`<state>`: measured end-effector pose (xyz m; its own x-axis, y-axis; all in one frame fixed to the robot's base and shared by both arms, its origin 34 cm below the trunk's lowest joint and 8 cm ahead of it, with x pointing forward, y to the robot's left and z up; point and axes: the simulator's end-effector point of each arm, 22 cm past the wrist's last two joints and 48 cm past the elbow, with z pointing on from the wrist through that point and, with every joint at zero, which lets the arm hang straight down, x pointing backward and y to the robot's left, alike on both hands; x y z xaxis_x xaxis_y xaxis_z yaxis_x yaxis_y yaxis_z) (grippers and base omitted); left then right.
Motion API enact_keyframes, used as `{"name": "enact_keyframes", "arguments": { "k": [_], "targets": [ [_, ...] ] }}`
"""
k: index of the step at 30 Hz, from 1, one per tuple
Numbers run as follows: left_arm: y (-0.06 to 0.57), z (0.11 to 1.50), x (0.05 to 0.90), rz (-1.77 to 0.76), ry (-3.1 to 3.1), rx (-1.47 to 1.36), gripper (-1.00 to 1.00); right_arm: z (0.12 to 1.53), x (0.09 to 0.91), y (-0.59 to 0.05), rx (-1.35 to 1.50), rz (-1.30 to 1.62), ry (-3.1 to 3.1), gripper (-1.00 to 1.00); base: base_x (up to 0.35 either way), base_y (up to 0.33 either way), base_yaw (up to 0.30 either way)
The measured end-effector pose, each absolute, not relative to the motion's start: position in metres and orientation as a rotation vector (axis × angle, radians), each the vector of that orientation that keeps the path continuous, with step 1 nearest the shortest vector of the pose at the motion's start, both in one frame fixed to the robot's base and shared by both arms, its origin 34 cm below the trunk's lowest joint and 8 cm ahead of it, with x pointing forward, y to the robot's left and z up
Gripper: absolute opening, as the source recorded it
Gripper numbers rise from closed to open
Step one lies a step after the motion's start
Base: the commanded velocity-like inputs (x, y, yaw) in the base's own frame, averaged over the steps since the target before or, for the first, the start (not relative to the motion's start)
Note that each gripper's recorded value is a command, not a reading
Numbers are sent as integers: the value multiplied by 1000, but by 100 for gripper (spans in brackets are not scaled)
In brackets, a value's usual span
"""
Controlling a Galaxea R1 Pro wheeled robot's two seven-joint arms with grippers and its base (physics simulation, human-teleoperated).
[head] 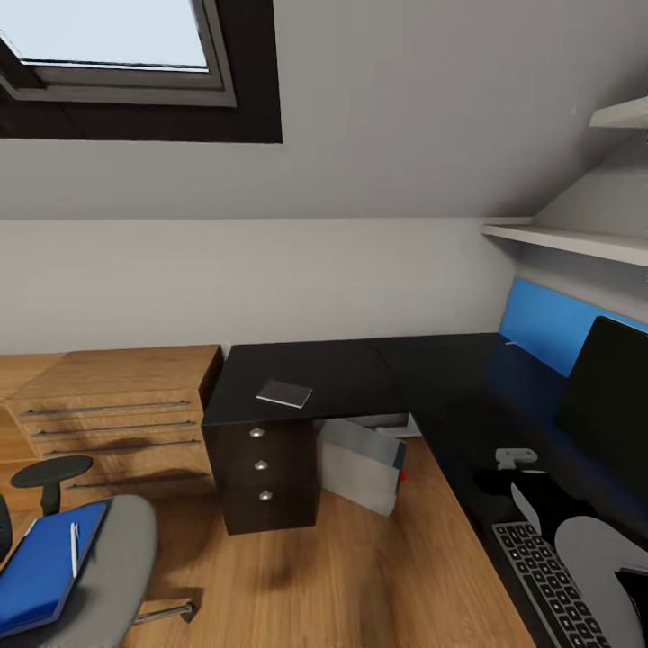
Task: In the bedroom, organize the workspace by keeping the computer under the desk, ensuring the monitor is on the desk, placing the keyboard on the desk next to the monitor, placing the mouse on the desk next to the keyboard, moving the folder from the swivel chair onto the desk next to the mouse, stacking the notebook on top of the folder with the pen on top of the notebook, and positioning the swivel chair next to the desk.
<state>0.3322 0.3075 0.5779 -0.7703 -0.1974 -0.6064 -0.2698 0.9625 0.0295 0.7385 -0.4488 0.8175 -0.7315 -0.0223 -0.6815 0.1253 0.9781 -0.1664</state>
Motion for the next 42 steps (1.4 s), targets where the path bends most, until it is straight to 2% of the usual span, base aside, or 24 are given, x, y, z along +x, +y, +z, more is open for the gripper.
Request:
{"name": "enact_keyframes", "arguments": {
  "k": [27, 42],
  "targets": [
    [303, 578, 332, 144, 2473, -332, 100, 822, 736, -467, 117, -343, 2369, -100, -1, 0, -1],
    [303, 579, 334, 143, 2469, -331, 100, 825, 736, -467, 110, -345, 2361, -100, -17, 0, -64]
  ]
}}
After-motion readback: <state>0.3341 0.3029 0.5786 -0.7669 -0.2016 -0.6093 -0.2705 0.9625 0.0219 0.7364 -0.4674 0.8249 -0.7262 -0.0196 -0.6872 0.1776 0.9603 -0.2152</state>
